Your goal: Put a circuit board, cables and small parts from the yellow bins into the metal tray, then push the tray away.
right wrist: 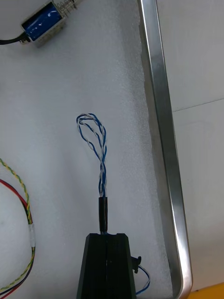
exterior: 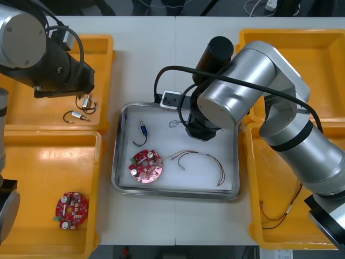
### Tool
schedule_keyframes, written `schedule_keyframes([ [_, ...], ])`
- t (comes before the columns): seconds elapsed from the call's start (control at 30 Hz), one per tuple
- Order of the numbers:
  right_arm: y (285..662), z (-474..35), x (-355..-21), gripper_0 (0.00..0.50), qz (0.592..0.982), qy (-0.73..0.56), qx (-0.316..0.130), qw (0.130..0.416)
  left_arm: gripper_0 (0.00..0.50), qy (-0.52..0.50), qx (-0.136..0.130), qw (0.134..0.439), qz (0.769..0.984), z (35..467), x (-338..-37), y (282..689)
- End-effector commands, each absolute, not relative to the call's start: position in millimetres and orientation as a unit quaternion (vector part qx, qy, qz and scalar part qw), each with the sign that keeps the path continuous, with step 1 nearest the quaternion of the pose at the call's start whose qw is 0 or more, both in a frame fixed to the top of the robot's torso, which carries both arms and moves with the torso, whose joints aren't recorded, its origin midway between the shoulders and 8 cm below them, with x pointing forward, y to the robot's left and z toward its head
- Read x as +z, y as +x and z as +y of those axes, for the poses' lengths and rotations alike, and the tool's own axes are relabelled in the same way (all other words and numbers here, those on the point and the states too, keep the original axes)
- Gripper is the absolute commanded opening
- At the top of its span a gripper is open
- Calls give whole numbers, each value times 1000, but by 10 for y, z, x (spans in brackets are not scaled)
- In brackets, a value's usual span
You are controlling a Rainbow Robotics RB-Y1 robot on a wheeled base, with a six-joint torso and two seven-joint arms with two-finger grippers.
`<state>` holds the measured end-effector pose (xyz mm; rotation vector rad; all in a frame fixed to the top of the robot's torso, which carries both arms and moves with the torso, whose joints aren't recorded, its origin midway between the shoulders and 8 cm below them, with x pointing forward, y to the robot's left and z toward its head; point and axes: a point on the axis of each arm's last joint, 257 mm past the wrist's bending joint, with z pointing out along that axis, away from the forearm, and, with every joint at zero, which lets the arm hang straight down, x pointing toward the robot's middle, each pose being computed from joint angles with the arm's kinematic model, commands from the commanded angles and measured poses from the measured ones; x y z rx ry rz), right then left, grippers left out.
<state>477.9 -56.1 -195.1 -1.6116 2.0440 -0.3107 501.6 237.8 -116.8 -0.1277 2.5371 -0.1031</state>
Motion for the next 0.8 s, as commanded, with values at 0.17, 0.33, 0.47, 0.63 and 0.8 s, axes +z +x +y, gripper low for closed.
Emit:
schedule_keyframes([
  [0.17,4869,-677,-2198,0,745,-607,-135,239,3,-72,-61,304,948,2334,-1082,4986],
  [0.33,4883,-741,-2272,0,747,-606,-132,238,4,-73,-62,304,948,2331,-1085,4982],
  [0.47,4876,-771,-2292,0,748,-607,-131,235,3,-73,-61,304,948,2334,-1085,4983],
  [0.63,4870,-803,-2303,225,752,-603,-129,233,3,-74,-62,305,948,2332,-1078,4986],
  [0.8,4881,-855,-2287,500,759,-595,-130,230,6,-73,-63,304,948,2322,-1080,4985],
])
